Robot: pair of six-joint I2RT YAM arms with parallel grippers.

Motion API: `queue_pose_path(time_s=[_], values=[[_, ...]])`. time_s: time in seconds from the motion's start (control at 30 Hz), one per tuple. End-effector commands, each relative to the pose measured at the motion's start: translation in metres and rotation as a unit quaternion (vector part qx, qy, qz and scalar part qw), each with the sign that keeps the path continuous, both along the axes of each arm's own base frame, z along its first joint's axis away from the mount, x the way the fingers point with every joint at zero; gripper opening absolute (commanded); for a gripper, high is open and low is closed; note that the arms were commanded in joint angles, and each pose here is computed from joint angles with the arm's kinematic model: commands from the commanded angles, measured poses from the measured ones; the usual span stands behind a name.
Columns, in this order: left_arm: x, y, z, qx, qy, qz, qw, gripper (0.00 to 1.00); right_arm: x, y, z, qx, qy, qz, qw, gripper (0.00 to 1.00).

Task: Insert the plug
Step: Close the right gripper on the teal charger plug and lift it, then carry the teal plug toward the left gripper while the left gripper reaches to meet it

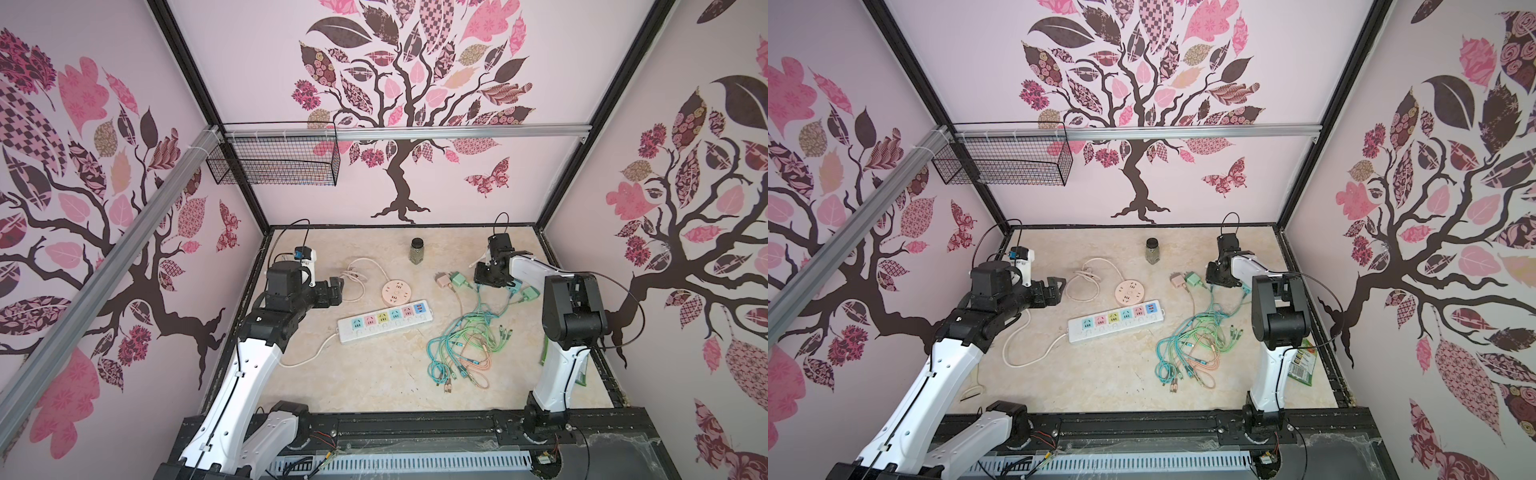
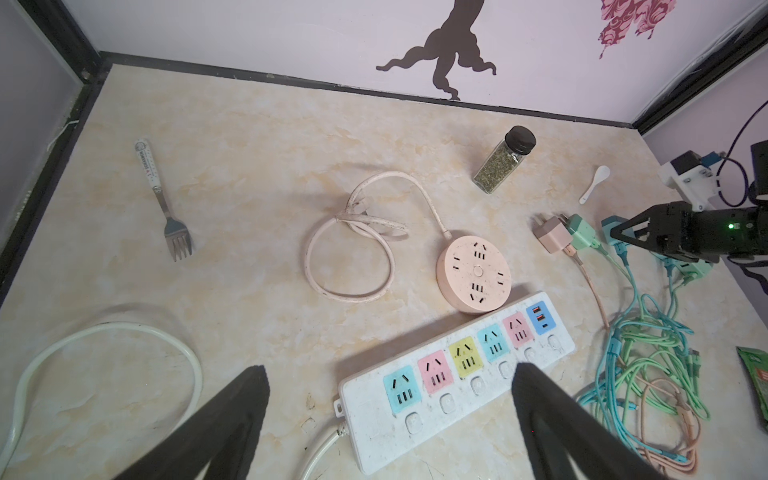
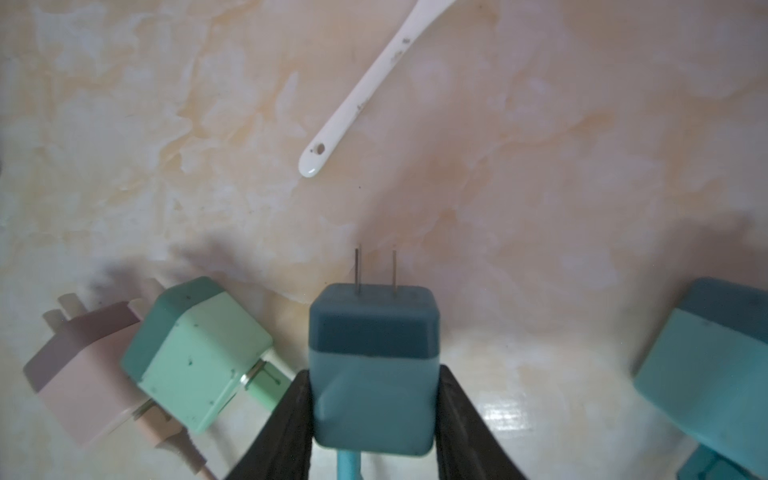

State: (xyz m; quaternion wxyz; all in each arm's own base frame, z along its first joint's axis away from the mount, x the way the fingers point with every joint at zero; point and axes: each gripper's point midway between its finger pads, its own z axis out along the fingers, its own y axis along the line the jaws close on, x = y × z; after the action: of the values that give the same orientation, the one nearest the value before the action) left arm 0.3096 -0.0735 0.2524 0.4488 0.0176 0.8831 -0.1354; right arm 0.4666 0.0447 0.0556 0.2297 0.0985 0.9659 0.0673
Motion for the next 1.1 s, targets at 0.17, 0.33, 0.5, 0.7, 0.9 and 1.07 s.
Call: queue_pose_path(time_s=[0.17, 0.33, 0.5, 0.7, 0.9, 1.07], values=[[0.004, -0.007, 0.008, -0.017, -0.007, -0.012, 1.0, 0.95, 0.009, 0.013, 0.101, 0.014, -0.098, 0.028, 0.995, 0.31], [0.005, -0.018, 0.012, -0.038, -0.008, -0.036, 0.999, 0.94, 0.002, 0.029, 0.129, 0.032, -0.124, 0.063, 0.99, 0.31], [0.005, -0.04, 0.025, -0.084, -0.018, -0.088, 0.992, 0.94, -0.008, 0.055, 0.161, 0.059, -0.16, 0.113, 0.979, 0.31], [-0.002, -0.081, 0.049, -0.167, -0.01, -0.194, 0.967, 0.94, -0.027, 0.103, 0.197, 0.058, -0.214, 0.2, 0.954, 0.31], [-0.016, -0.11, 0.072, -0.24, -0.004, -0.29, 0.926, 0.93, -0.061, 0.17, 0.209, 0.049, -0.241, 0.323, 0.914, 0.32], [-0.035, -0.126, 0.079, -0.279, 0.015, -0.363, 0.889, 0.94, -0.086, 0.213, 0.21, 0.044, -0.26, 0.377, 0.888, 0.32]])
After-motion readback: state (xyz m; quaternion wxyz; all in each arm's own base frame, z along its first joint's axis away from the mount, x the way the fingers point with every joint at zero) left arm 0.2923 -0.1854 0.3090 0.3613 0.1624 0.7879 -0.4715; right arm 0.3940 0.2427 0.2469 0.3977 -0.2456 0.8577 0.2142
